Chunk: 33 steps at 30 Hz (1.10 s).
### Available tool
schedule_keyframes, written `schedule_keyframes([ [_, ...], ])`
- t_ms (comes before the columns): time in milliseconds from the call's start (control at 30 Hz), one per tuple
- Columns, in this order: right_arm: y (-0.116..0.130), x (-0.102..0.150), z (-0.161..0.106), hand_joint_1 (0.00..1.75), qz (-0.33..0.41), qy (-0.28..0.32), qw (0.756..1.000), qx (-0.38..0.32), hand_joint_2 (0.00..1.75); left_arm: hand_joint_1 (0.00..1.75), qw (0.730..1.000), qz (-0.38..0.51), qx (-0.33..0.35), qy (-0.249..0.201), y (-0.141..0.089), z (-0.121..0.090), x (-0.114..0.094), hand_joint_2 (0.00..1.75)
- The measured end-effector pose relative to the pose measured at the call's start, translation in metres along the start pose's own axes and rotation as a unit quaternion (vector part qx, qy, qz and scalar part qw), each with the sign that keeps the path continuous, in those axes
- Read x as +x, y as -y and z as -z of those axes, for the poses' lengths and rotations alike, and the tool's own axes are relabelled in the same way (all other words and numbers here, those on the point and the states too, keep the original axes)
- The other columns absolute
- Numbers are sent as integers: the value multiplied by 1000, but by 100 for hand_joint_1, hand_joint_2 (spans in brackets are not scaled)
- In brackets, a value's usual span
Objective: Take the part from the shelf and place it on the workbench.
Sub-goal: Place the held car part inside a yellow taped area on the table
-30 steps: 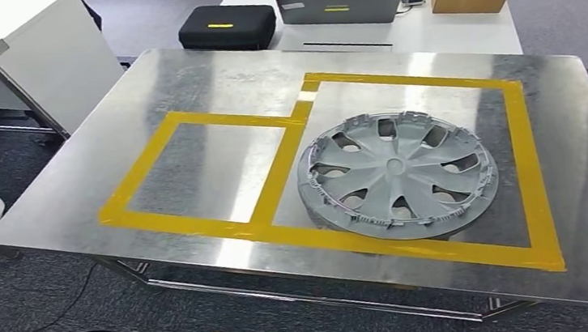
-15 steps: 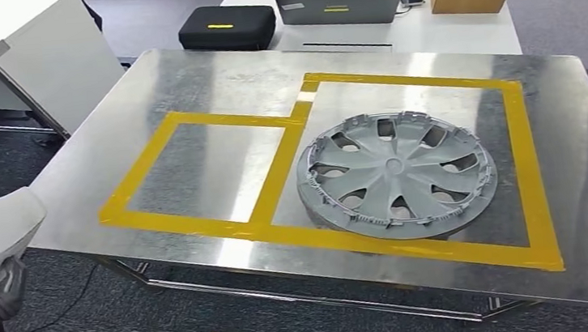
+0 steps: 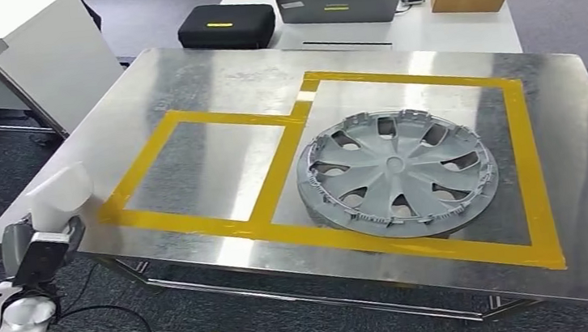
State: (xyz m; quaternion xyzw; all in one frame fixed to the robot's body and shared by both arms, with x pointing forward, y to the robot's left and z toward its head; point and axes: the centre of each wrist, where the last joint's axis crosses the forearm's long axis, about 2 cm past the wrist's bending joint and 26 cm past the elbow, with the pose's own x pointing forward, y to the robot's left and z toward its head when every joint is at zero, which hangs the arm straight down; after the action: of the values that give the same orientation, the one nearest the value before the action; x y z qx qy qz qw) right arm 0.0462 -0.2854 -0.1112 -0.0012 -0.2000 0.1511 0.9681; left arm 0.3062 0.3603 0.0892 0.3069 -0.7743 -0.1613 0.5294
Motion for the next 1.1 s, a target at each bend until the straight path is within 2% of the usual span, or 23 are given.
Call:
schedule_keyframes([
  [400, 3, 5, 2, 0, -15, 2, 1000, 4, 175, 175, 998, 23, -49, 35, 21, 27, 18, 175],
  [667, 4, 10, 3, 0, -24, 7, 1000, 7, 175, 175, 996, 46, -70, 43, 31, 35, 26, 175],
  [1100, 3, 9, 3, 0, -37, 7, 999, 18, 175, 175, 993, 57, -83, 54, 40, 37, 30, 175],
])
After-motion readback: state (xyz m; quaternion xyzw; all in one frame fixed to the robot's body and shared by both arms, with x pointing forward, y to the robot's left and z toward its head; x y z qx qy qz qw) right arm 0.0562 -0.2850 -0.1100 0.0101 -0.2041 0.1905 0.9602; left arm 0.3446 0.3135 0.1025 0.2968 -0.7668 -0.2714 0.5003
